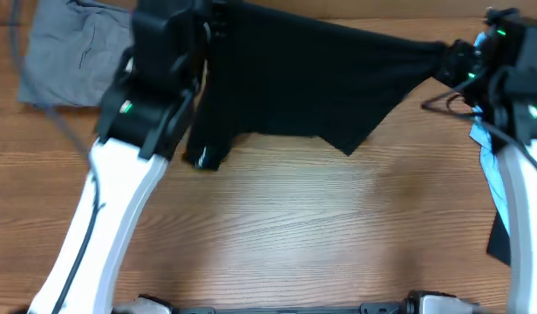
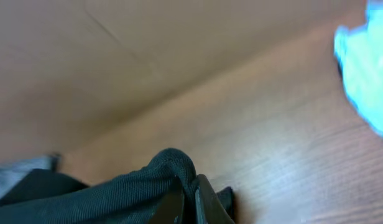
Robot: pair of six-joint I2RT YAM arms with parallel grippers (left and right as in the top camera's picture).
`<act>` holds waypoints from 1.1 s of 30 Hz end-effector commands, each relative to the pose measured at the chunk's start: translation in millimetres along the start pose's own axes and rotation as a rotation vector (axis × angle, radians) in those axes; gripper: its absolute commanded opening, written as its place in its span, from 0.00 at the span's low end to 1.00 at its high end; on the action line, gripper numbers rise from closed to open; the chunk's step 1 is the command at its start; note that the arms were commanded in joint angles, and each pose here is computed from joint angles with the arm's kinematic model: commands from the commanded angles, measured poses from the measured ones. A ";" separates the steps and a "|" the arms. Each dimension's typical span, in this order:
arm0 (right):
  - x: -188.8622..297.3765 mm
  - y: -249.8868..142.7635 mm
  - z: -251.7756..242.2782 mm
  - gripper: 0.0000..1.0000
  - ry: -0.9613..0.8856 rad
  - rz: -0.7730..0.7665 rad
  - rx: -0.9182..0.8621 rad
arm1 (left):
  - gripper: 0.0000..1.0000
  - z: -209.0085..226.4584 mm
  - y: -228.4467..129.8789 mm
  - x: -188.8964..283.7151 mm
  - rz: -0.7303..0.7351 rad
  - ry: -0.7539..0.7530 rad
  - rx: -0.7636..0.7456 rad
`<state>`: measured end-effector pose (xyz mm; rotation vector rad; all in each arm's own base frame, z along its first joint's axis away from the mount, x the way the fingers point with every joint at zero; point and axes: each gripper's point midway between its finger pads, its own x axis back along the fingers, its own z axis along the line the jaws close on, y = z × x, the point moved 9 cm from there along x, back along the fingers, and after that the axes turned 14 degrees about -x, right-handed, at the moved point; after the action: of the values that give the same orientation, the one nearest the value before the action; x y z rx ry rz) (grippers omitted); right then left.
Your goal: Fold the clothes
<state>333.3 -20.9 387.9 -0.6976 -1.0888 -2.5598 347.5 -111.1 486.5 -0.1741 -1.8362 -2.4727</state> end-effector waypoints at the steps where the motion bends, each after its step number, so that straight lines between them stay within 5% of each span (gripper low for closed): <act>1: 70.9 12.9 19.2 0.04 0.091 -0.166 0.007 | 0.04 23.1 28.8 58.3 -0.063 0.147 -0.003; 11: 178.2 0.7 24.1 0.04 0.212 -0.367 -0.026 | 0.04 11.7 49.6 138.4 -0.062 0.347 -0.040; 17: 183.5 7.7 19.9 0.04 0.157 -0.447 -0.076 | 0.04 8.9 55.1 138.4 -0.072 0.401 -0.005; 27: 23.3 21.5 -5.4 0.04 -0.141 -0.212 -0.153 | 0.09 -17.2 6.3 19.3 0.120 0.503 -0.137; 33: -71.9 10.6 -43.8 0.06 -0.314 -0.070 -0.187 | 0.19 -66.3 -77.7 -87.5 0.285 0.181 -0.189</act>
<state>372.1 -39.5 346.3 -1.0369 -0.9735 -2.6657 382.7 -151.2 420.6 0.0171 -1.2687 -2.3732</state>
